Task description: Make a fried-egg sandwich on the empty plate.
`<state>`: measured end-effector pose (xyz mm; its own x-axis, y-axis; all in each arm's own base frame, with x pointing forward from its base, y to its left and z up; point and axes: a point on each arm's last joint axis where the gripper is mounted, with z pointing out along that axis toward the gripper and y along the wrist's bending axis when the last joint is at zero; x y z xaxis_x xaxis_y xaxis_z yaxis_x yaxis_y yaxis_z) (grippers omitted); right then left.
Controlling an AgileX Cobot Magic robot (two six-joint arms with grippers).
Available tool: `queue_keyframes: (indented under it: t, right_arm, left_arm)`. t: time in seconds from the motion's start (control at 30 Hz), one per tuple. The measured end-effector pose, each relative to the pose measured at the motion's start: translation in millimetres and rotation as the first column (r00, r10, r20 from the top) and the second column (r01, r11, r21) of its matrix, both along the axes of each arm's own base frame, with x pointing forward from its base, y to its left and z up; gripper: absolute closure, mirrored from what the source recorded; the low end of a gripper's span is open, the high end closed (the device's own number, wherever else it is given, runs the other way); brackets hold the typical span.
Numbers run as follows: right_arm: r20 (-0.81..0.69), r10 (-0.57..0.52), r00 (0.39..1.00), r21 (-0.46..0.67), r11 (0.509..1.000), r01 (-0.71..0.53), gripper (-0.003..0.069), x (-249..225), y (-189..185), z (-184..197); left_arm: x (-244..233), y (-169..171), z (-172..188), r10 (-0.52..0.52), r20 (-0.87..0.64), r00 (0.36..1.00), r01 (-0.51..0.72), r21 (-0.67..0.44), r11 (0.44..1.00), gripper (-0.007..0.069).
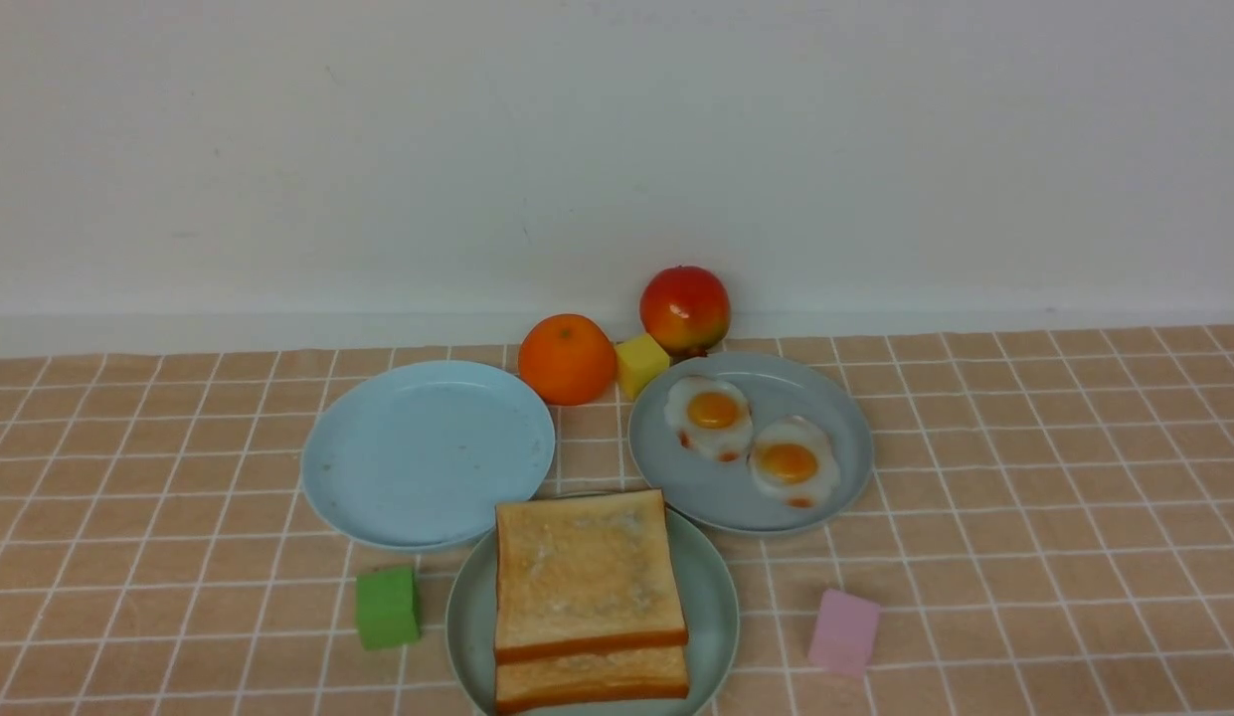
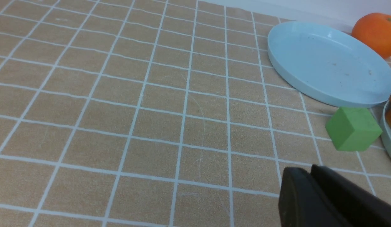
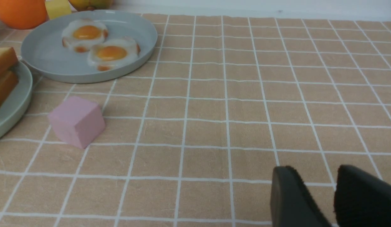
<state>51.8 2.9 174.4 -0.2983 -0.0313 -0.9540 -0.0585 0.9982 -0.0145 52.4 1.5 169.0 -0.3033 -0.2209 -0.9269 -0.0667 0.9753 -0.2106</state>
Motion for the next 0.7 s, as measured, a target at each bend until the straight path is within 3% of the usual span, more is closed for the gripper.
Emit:
queue_keyframes:
  t: [0.7]
  right_arm:
    - [0.0,0.0,1.0,0.0,1.0,0.0,0.0421,0.0,0.0,0.0]
  left_arm:
    - [0.0,0.0,0.0,0.0,0.0,1.0,0.0,0.0,1.0,0.0546]
